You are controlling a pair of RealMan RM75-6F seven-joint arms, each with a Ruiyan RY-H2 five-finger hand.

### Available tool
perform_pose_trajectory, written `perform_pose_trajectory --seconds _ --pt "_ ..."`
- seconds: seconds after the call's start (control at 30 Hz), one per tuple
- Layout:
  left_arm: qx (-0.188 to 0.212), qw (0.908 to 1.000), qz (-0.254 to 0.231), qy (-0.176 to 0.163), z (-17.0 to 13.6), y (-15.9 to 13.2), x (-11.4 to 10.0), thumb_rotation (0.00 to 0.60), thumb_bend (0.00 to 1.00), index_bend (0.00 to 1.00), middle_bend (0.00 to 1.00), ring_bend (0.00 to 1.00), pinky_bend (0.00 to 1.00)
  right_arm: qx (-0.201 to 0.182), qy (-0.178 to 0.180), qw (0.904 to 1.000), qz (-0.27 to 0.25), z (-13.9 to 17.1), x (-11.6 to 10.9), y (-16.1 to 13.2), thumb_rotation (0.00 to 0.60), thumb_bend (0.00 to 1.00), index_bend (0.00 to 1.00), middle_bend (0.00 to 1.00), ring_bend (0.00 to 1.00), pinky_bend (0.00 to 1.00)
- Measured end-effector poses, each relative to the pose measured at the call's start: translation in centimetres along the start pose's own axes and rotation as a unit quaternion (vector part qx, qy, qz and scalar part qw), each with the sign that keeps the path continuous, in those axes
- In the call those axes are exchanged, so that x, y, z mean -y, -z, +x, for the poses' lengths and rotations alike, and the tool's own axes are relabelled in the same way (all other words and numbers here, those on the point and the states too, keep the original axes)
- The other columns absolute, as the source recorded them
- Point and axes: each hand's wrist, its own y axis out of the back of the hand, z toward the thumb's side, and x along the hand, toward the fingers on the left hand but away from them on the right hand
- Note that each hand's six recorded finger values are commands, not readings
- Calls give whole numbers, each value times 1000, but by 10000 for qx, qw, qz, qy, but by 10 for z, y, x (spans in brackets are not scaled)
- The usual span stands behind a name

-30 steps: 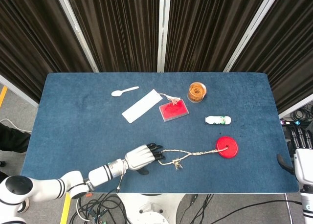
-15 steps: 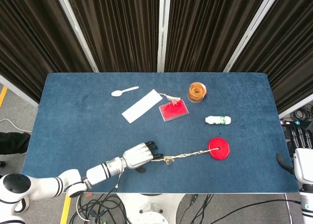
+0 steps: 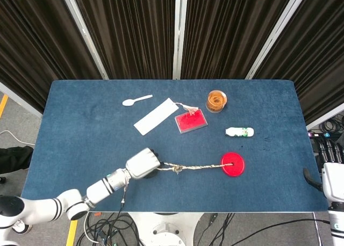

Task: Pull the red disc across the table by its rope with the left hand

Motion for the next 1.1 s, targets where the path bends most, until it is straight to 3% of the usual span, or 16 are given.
perform_pose_trajectory --seconds 0.13,0.3,0.4,0.53,0.63,0.73,0.8,0.9,1.1 --pt "-556 9970 221 -488 -26 45 -29 600 307 732 906 652 702 -25 -24 10000 0 -1 2 -2 600 238 0 20 0 0" --pt "-1615 9820 888 -411 -71 123 -54 600 312 739 909 655 703 -72 -68 10000 3 -2 6 -7 600 238 0 21 0 0" --pt "-2391 9639 1115 -349 -102 164 -67 600 313 741 910 656 704 -126 -104 9999 18 -2 9 -11 600 238 0 21 0 0" --pt "-3494 9281 1249 -314 -155 214 -90 600 317 744 910 656 704 -178 -143 9997 13 -3 13 -16 600 238 0 21 0 0" --pt "-4074 9023 1365 -368 -196 238 -107 600 319 745 911 657 704 -194 -150 9997 18 -3 14 -18 600 238 0 21 0 0" --pt "-4329 8899 1354 -473 -216 246 -116 600 325 747 913 660 706 -201 -145 9997 24 -3 13 -19 600 238 0 21 0 0" --pt "-4305 8913 1346 -475 -218 245 -116 600 327 748 914 660 706 -198 -152 9997 24 -2 14 -19 600 238 0 21 0 0" --pt "-4119 9006 1314 -449 -215 235 -112 600 328 748 914 660 706 -196 -186 9996 21 -2 16 -18 600 238 0 21 0 0" --pt "-3385 9334 1051 -559 -186 198 -104 600 329 748 914 660 706 -189 -237 9995 13 -2 20 -18 600 238 0 22 0 0"
